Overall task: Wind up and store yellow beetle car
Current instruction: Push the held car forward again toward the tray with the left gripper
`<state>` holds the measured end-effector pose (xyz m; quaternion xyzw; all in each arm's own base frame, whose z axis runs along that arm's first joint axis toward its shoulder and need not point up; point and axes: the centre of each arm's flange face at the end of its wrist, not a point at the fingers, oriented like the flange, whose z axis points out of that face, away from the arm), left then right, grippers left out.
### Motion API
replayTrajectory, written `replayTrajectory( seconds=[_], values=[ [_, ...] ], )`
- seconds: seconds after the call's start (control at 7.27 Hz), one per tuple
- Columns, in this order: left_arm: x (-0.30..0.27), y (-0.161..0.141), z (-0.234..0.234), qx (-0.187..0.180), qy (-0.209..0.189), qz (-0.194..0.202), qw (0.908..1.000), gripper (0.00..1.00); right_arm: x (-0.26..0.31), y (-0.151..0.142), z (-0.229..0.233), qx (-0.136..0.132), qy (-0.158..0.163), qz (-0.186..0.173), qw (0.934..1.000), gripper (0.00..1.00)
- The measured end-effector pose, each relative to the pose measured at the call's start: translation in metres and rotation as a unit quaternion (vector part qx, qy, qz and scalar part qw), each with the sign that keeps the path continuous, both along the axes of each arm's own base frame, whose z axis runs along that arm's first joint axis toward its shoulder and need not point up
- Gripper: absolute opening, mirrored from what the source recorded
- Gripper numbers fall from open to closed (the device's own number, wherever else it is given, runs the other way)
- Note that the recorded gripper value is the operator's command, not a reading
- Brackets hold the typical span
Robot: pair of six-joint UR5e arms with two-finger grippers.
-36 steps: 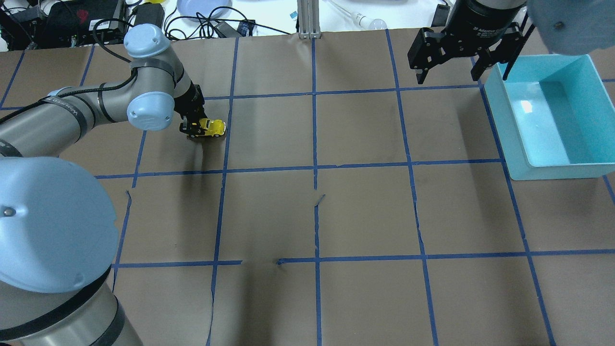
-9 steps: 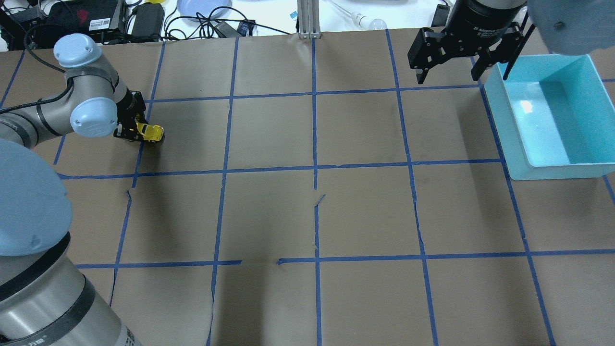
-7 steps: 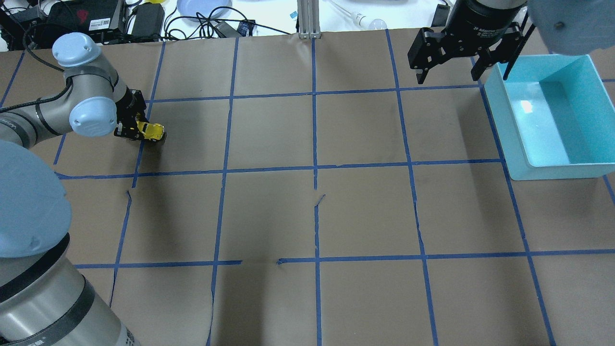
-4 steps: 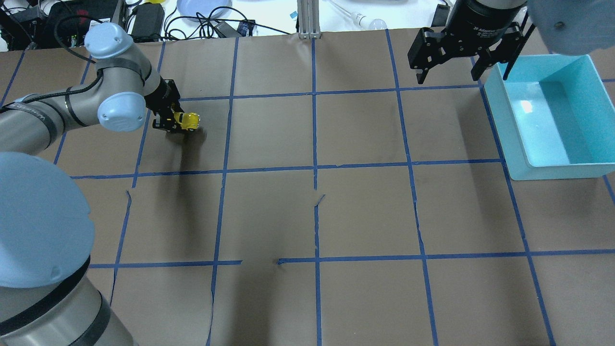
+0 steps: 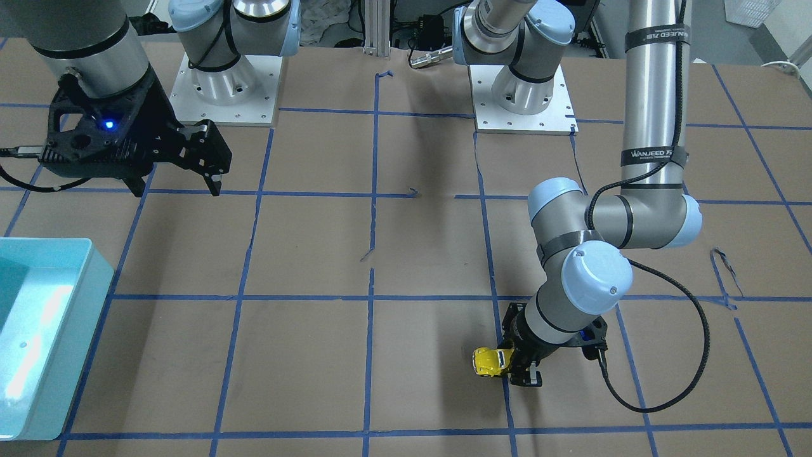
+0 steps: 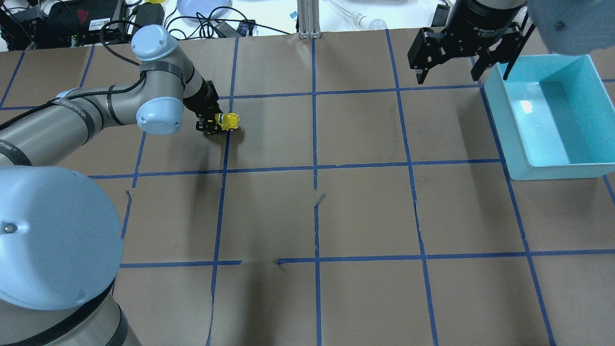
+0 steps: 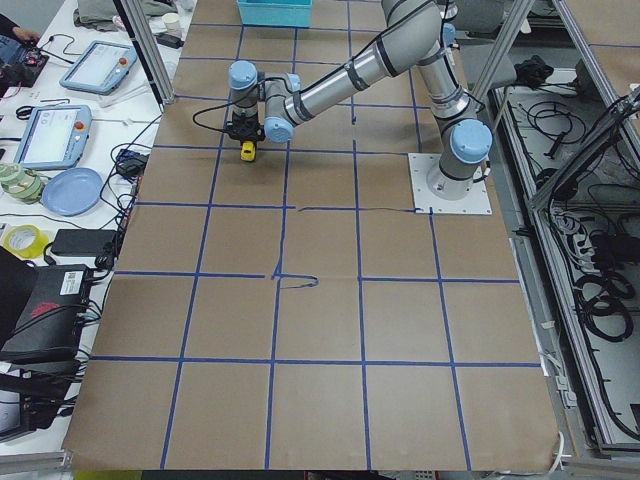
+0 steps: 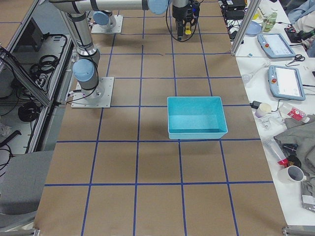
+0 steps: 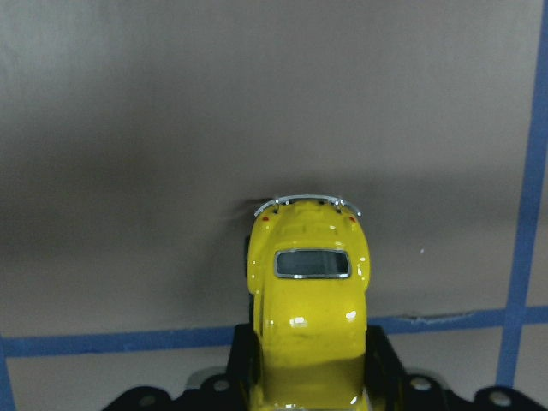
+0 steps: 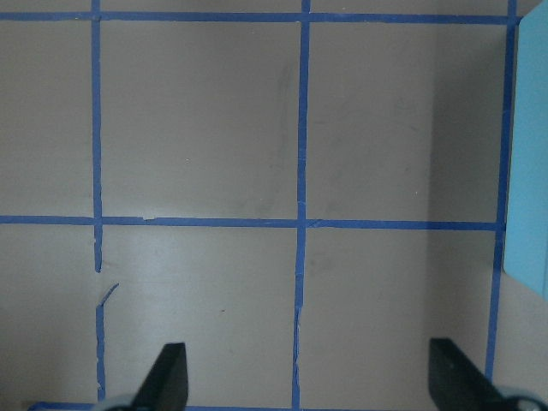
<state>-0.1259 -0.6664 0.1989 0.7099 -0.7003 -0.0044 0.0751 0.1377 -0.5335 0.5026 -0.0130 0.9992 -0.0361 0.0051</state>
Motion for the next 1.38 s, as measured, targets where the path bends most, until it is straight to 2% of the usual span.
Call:
replayTrajectory(
  seconds=[0.41,1.38],
  values=[
    [-0.007,0.002,-0.005,0.008,-0.006,0.005,0.9999,0.00,0.000,0.000,0.000,0.000,0.000,0.000,1.0000,1.00],
    [0.021,-0.007,-0.005,0.003,-0.068,-0.027,0.9973,0.00,0.000,0.000,0.000,0.000,0.000,0.000,1.0000,1.00]
  ],
)
